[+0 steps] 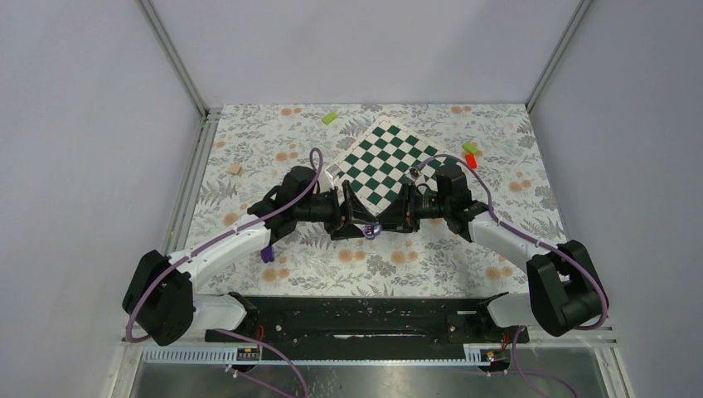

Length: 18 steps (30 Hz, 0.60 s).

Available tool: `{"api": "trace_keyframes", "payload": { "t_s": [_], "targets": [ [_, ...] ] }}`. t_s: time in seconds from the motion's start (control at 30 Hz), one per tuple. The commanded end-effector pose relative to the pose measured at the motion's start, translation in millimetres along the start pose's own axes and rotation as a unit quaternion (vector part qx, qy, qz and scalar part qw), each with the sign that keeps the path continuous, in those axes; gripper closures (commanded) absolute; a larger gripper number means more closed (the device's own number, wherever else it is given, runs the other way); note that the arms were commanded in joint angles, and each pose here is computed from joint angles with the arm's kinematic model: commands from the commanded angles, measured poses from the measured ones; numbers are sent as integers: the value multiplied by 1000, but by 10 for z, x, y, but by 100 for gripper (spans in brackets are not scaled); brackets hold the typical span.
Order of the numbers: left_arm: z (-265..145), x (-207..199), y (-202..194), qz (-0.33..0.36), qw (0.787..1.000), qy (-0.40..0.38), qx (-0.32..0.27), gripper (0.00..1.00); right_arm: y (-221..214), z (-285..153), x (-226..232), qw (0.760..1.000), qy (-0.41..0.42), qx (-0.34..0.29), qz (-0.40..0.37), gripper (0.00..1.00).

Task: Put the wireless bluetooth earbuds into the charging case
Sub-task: Close the charging case with the earbuds at the center of the board.

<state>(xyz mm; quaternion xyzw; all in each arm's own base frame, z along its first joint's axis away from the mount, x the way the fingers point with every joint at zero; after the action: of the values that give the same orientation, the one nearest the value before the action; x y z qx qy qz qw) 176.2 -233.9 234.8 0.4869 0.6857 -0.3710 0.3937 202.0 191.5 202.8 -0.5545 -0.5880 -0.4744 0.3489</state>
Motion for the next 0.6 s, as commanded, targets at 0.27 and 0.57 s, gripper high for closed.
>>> {"api": "trace_keyframes", "payload": {
  "t_s": [0.27, 0.57],
  "targets": [
    [-63, -209, -14, 29, 999, -46, 4, 27, 11, -30, 97, 1000, 15, -8, -24, 100],
    [-121, -274, -35, 39, 998, -52, -6, 27, -1, -33, 78, 1000, 13, -9, -21, 100]
  ]
}}
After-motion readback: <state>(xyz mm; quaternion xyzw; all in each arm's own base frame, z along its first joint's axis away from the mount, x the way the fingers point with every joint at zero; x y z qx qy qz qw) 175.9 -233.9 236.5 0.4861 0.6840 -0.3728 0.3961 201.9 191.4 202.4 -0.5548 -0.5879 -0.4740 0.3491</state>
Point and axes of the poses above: each gripper's point midway between its finger pads, its own z axis out along the fingers, its own x axis along the line the jaws close on, y = z × x, the point moved 9 cm from there along -z, back along the fingers, and after that the axes turned 13 degrees about -z, right-handed, at the moved point
